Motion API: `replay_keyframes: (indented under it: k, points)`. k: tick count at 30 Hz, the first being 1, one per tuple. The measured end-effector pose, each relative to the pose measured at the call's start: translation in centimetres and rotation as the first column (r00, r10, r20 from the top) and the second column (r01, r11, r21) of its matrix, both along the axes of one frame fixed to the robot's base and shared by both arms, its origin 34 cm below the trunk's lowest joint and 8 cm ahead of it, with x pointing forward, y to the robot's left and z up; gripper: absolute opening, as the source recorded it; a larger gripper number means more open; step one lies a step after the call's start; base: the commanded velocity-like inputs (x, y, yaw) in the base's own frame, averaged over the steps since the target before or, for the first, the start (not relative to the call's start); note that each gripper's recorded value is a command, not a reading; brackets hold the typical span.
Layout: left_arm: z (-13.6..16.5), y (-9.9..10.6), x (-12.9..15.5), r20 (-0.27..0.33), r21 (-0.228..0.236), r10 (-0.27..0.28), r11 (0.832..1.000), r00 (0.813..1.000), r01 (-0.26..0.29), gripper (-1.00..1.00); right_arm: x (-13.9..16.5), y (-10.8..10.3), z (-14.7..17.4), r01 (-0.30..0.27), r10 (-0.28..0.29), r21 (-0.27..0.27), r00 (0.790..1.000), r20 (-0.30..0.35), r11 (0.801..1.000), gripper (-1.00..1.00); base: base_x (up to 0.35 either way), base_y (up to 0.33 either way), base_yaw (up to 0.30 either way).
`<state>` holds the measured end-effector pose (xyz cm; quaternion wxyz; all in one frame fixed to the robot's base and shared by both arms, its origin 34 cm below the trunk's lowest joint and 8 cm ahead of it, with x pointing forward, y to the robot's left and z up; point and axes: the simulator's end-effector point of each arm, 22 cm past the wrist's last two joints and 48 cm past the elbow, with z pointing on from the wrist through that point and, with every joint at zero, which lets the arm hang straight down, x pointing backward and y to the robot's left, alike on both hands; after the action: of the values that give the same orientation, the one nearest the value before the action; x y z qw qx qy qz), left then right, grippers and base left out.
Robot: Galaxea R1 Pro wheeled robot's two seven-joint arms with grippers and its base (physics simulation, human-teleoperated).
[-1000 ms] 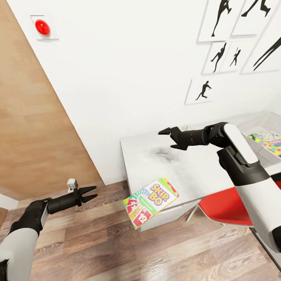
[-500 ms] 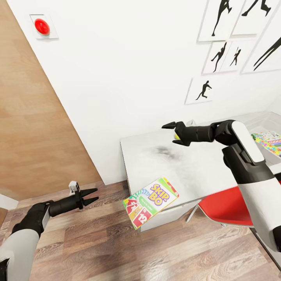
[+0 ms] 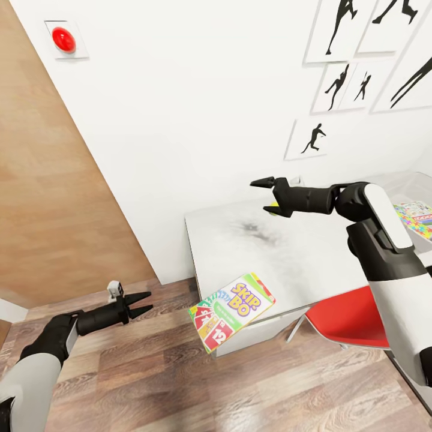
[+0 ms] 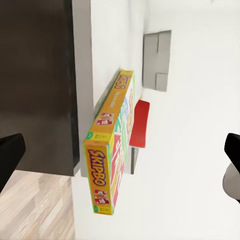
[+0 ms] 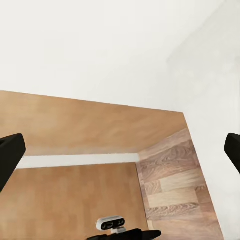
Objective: Put all the toys in the child's room - the three board games (two on the bed and one on the table), the two jigsaw puzzles on the table, and the tennis ball on the table - inside the toy box on the table in the child's room.
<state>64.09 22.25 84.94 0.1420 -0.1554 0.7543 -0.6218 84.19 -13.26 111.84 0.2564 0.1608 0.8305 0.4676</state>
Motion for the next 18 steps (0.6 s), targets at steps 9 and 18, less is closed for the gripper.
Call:
replay_keyframes:
  k: [9,18]
  points:
    - [-0.8,-0.5,0.1,-0.007,-0.011,-0.004,1.0,1.0,0.004,1.0,0.1,0.4,0.2,-0.016,0.016,0.008,1.0,0.023,1.0,1.0,0.0,0.0,0.0]
    - [-1.1,-1.1,0.1,-0.011,-0.021,-0.008,1.0,1.0,0.008,1.0,0.2,0.5,0.2,-0.017,0.017,0.009,0.999,0.031,1.0,1.0,0.0,0.0,0.0]
